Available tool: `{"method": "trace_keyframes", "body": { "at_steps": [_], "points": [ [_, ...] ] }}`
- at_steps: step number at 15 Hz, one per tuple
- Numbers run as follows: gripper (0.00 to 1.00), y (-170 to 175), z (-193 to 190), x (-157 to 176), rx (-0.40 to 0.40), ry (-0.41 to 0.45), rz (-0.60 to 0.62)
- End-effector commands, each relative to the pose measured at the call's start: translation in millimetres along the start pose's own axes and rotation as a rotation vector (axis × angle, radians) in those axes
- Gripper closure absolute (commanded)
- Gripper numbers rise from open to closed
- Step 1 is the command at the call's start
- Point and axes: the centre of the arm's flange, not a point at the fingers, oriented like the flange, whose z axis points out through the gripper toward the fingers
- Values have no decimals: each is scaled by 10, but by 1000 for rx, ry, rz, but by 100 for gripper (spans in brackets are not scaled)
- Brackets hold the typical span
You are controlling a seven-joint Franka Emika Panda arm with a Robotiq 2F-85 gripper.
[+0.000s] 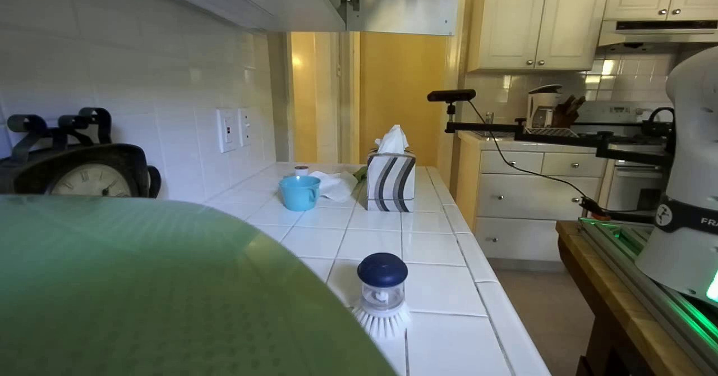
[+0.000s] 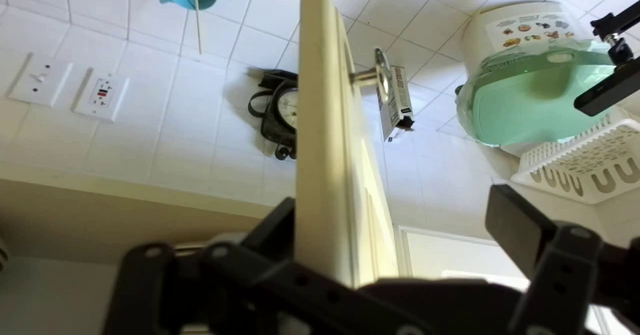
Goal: Open the left door of the top cabinet then pick up the blush and put it in the cabinet
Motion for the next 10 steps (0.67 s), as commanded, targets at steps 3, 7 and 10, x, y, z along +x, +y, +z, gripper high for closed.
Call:
{"method": "trace_keyframes", "body": {
  "at_steps": [3, 7, 10],
  "points": [
    [0, -495, 65, 252, 63, -65, 2],
    [0, -749, 37, 285, 80, -109, -4],
    [0, -827, -18, 278, 92, -141, 13]
  ]
}}
